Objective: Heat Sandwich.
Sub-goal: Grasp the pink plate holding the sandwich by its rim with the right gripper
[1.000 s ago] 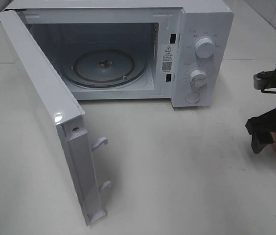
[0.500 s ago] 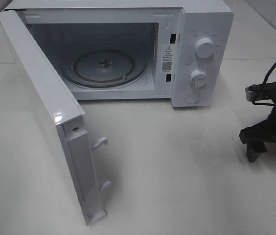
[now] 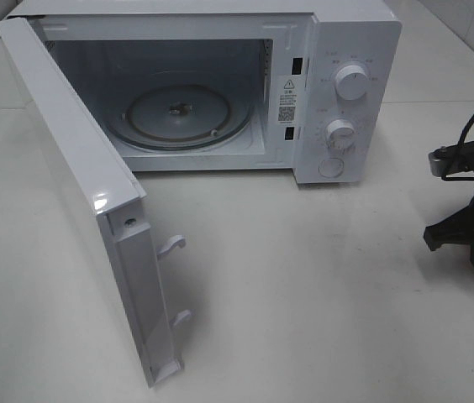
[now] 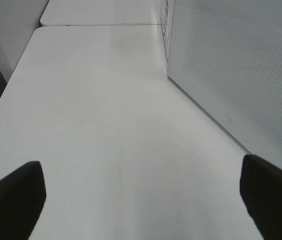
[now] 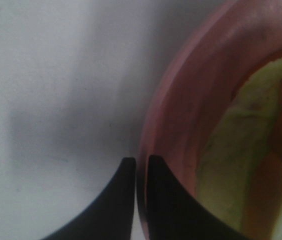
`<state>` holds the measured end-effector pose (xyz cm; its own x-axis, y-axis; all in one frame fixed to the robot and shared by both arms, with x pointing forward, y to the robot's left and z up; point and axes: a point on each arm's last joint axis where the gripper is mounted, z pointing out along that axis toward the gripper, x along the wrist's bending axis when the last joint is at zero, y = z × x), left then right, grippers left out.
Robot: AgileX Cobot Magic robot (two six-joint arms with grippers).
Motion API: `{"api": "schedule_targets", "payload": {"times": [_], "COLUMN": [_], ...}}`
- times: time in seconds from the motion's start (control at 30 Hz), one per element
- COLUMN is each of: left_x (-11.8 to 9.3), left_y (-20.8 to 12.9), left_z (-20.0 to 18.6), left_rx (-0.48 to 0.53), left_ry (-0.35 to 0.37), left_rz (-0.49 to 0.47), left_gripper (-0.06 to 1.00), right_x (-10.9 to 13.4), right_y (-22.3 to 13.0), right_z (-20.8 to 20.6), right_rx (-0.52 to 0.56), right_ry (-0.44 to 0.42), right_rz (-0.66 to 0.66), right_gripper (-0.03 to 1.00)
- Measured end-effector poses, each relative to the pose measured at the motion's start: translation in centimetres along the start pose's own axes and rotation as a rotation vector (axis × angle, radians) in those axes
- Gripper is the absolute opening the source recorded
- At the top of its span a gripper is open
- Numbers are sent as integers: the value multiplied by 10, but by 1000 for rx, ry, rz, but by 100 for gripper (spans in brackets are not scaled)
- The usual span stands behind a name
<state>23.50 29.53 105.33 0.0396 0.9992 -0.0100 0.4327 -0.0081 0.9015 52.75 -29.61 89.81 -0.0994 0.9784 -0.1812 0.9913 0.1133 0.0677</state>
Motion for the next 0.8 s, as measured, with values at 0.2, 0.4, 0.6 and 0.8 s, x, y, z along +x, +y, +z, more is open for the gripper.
{"api": "schedule_targets", "payload": {"times": [0.2, 0.4, 0.6, 0.8], "left_x": [0, 0, 0, 0], "left_y": [0, 0, 0, 0], "left_z": [0, 0, 0, 0], "left_rx": [0, 0, 0, 0], "left_ry": [0, 0, 0, 0], "left_rz": [0, 0, 0, 0], "left_gripper": [99, 99, 99, 99], "right_x": [0, 0, 0, -1], "right_y": [0, 0, -1, -1], "right_z": [0, 0, 0, 0], "right_rx": [1, 2, 6, 12], "right_ry": [-2, -3, -4, -16], "right_rz": [-1, -2, -3, -5], "right_gripper": [3, 3, 3, 3]}}
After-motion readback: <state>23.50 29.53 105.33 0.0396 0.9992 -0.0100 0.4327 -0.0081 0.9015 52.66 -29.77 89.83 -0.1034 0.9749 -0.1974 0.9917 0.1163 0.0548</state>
